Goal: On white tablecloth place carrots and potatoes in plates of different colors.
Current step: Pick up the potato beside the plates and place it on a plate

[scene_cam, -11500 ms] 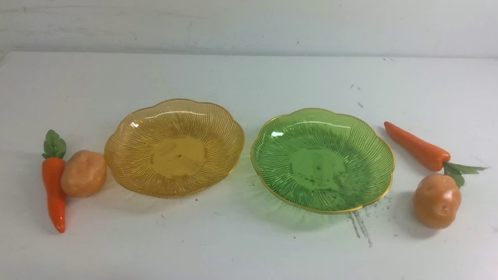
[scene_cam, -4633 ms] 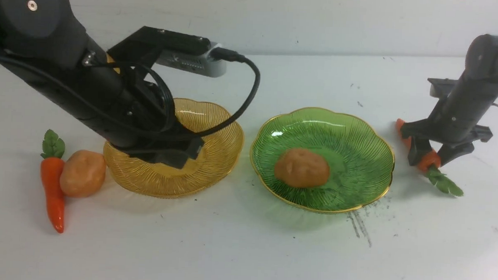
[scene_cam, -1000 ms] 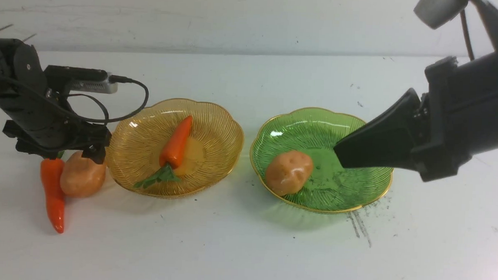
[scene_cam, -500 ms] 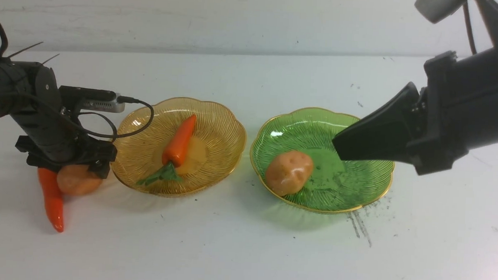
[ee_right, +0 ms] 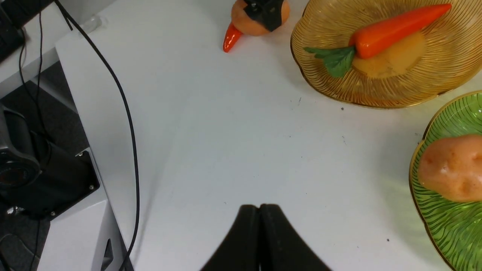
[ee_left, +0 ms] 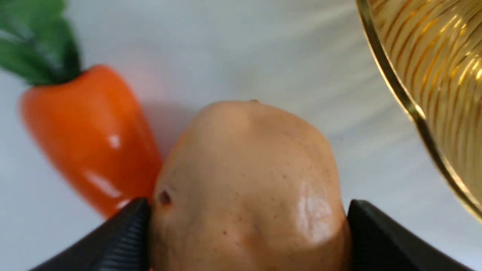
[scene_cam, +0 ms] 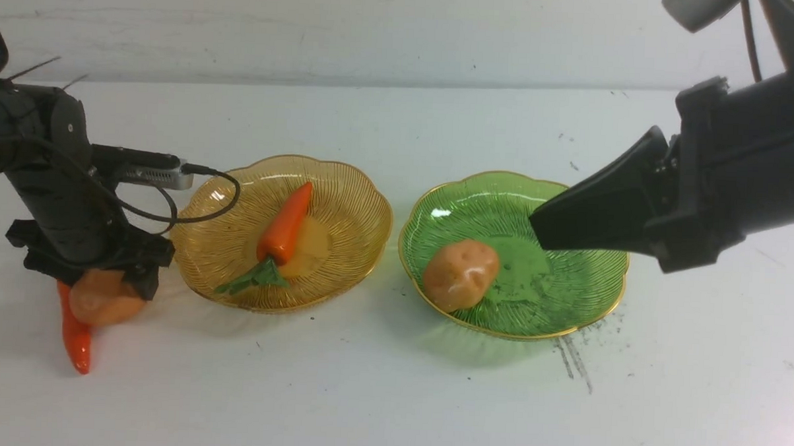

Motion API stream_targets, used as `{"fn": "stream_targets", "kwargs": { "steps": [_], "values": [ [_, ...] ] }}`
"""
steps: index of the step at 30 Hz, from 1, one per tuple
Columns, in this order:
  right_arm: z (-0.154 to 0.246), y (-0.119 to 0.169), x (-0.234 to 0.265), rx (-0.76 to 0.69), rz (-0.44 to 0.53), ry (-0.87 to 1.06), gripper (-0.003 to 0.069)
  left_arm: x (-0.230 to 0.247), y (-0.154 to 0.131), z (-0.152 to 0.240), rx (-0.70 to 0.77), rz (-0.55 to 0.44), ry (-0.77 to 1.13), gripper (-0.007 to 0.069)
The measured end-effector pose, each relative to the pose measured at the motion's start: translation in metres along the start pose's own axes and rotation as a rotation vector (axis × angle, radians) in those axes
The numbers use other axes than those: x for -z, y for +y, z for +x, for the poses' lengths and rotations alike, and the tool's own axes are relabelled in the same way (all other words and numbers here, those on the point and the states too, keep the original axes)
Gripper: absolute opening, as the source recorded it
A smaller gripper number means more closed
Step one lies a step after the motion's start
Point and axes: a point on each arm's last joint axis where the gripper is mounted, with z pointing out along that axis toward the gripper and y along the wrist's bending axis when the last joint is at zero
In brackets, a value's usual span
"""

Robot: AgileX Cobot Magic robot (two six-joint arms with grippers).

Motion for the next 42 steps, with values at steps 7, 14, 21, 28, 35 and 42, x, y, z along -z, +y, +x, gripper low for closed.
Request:
{"fn": "stream_targets", "kwargs": {
  "steps": [7,14,21,28,35,42],
  "values": [
    [0.003,-0.015,0.001,-0.032,0.162,0.028,-0.0015,0.101,-0.038,-0.017,0.003,0.195,-0.294,0.0601],
    [0.007,-0.043,0.014,-0.231,0.403,0.009,-0.0015,0.116,-0.157,-0.013,-0.246,0.451,-0.390,0.0601],
    [0.024,-0.077,0.041,-0.420,0.656,0.048,-0.0015,0.087,-0.277,-0.012,-0.402,0.587,-0.462,0.0601],
    [0.032,-0.083,0.048,-0.467,0.744,0.107,-0.0015,0.045,-0.343,-0.021,-0.475,0.623,-0.440,0.0601],
    [0.032,-0.081,0.046,-0.478,0.705,0.107,-0.0015,0.019,-0.355,-0.028,-0.450,0.619,-0.413,0.0601],
    [0.030,-0.077,0.043,-0.460,0.654,0.103,-0.0015,0.028,-0.356,-0.031,-0.472,0.620,-0.399,0.0631]
  ]
}}
